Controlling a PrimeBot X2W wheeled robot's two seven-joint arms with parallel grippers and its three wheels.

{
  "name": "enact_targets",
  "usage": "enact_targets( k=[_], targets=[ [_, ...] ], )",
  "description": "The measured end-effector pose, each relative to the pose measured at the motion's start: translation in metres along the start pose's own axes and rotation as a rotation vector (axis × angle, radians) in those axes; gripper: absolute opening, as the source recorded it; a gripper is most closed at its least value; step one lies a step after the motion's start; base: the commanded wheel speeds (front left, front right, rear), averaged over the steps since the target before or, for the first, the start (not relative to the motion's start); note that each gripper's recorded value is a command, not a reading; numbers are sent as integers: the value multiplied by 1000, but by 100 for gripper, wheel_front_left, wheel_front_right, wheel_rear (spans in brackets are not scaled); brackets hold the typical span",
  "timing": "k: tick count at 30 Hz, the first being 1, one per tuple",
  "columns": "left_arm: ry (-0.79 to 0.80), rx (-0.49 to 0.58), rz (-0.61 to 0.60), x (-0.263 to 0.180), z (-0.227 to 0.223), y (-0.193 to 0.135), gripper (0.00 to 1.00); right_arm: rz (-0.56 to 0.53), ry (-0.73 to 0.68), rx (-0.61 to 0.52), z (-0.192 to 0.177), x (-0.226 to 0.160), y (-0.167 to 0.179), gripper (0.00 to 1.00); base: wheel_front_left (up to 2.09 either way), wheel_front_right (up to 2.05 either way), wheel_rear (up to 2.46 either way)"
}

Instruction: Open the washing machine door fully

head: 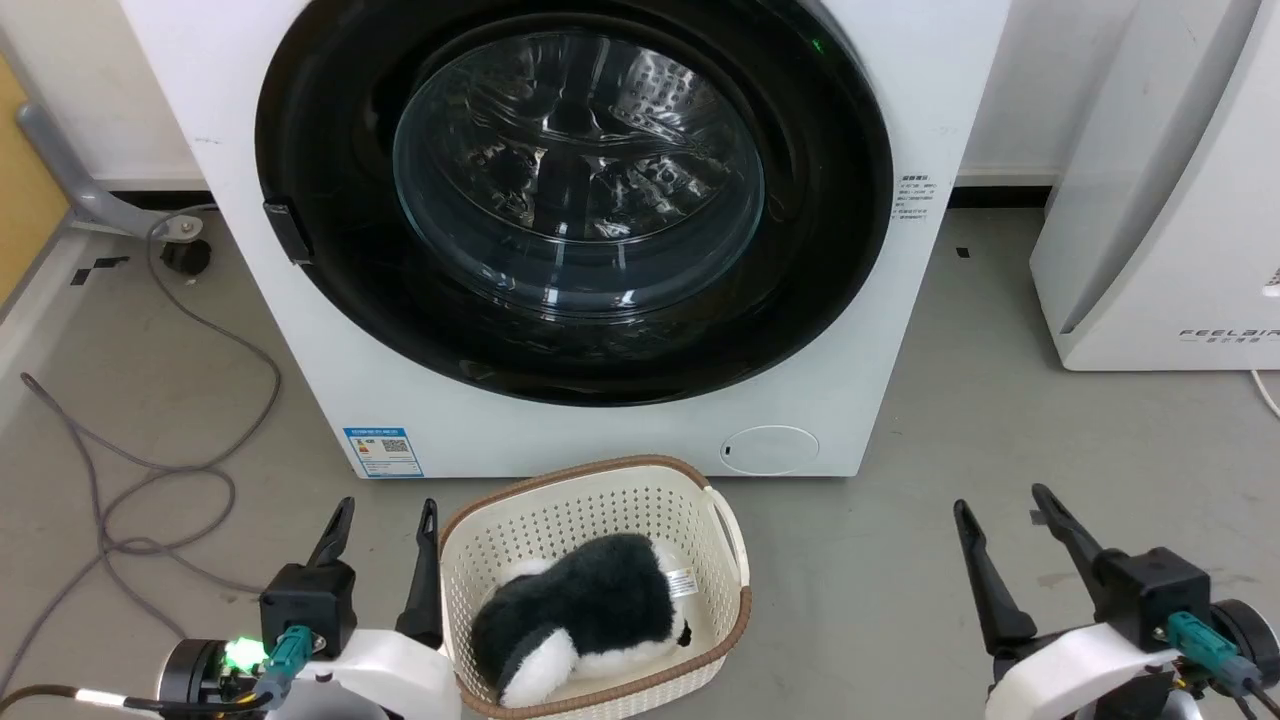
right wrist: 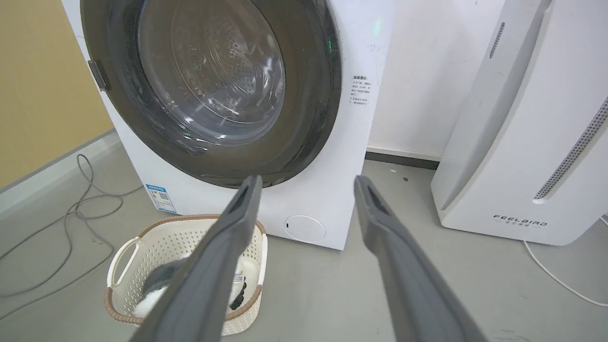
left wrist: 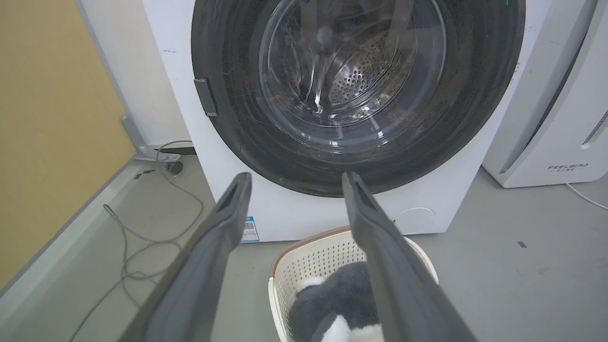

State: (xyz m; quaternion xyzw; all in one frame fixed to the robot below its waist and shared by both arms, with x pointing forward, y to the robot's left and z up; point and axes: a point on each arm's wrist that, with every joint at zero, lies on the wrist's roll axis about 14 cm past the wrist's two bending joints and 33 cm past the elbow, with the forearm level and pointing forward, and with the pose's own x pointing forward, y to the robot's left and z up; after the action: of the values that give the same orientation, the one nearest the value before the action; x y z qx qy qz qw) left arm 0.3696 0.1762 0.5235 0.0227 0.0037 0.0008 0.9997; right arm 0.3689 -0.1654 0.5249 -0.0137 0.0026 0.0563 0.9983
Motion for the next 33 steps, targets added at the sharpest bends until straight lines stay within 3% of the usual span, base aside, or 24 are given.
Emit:
enact_targets(
  k=[10,11,12,23,33],
  targets=[
    [-17,-9,2,1,2,-2,100,-20,-38,47,7,0,-7,100,0,0,0],
    [-17,-10,2,1,2,-2,100,-21,-40,53,8,0,-7,36,0,0,0],
    [-19,-11,4,1,2,-2,100,-21,-43,59,8,0,-7,0,0,0,0],
    [-48,-18,14,3,7,-1,100,-39,-86,196,13,0,-14,0,0,0,0],
    [-70,-25,24,5,11,0,100,-63,-125,439,15,10,-23,0,0,0,0]
  ],
)
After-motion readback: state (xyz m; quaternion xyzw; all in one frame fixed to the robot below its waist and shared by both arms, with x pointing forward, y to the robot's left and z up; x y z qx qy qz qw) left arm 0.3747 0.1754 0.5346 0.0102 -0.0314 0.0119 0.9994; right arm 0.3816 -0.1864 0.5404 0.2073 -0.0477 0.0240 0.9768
